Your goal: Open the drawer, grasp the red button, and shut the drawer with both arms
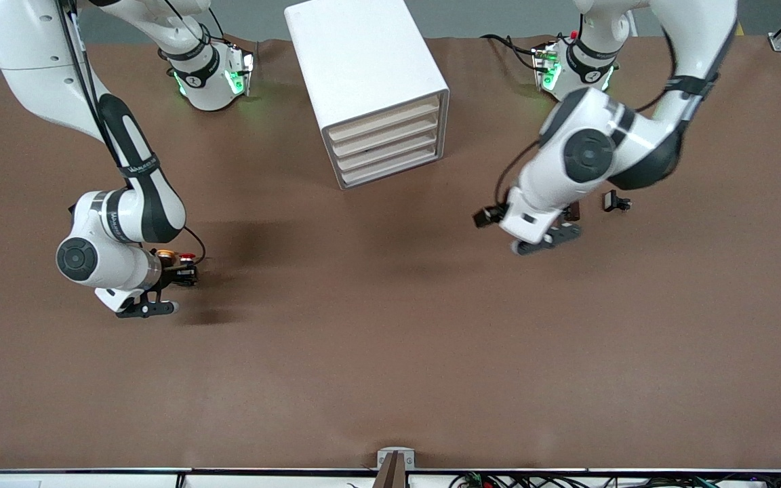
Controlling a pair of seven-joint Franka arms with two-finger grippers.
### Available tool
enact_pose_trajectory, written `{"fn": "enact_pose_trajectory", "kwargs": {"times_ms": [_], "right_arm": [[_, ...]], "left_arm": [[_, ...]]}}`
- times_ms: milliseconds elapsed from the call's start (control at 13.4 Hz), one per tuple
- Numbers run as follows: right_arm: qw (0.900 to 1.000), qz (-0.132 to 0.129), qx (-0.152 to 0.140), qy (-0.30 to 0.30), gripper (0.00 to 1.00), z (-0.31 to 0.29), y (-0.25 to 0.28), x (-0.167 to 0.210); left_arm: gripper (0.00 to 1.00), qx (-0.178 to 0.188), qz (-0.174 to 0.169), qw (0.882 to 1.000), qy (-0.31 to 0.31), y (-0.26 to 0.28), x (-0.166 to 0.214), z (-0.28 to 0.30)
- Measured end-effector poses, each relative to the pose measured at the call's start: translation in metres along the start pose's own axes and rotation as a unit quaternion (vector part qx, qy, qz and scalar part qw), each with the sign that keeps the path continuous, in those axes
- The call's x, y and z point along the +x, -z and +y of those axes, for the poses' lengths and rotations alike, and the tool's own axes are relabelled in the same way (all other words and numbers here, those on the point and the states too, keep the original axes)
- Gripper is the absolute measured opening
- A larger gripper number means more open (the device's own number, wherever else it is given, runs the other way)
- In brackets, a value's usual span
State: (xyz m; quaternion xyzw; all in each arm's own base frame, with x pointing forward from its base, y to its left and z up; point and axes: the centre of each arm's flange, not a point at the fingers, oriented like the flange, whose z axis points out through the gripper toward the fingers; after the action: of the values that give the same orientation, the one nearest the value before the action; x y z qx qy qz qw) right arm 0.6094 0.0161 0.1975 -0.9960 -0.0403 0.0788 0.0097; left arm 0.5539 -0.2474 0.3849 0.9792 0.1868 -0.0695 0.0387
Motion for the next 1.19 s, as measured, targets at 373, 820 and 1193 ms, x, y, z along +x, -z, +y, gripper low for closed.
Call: {"fn": "enact_pose_trajectory", "kwargs": {"times_ms": [373, 820, 1193], "right_arm": [[1.000, 0.003, 0.000, 0.000, 0.41, 0.000, -0.016, -0.009], [1.000, 0.003, 0.000, 0.000, 0.78, 0.000, -0.016, -0.009], [1.000, 0.004, 0.000, 0.000, 1.00, -0.001, 0.008, -0.008]], "left_arm": [[1.00, -0.006, 0.067, 0.997, 0.047, 0.062, 0.088, -0.073], [1.00, 0.039, 0.091, 0.995, -0.015, 0.137, 0.099, -0.103], [1.00, 0.045, 0.131, 0.989, -0.042, 0.207, 0.079, -0.106]]}}
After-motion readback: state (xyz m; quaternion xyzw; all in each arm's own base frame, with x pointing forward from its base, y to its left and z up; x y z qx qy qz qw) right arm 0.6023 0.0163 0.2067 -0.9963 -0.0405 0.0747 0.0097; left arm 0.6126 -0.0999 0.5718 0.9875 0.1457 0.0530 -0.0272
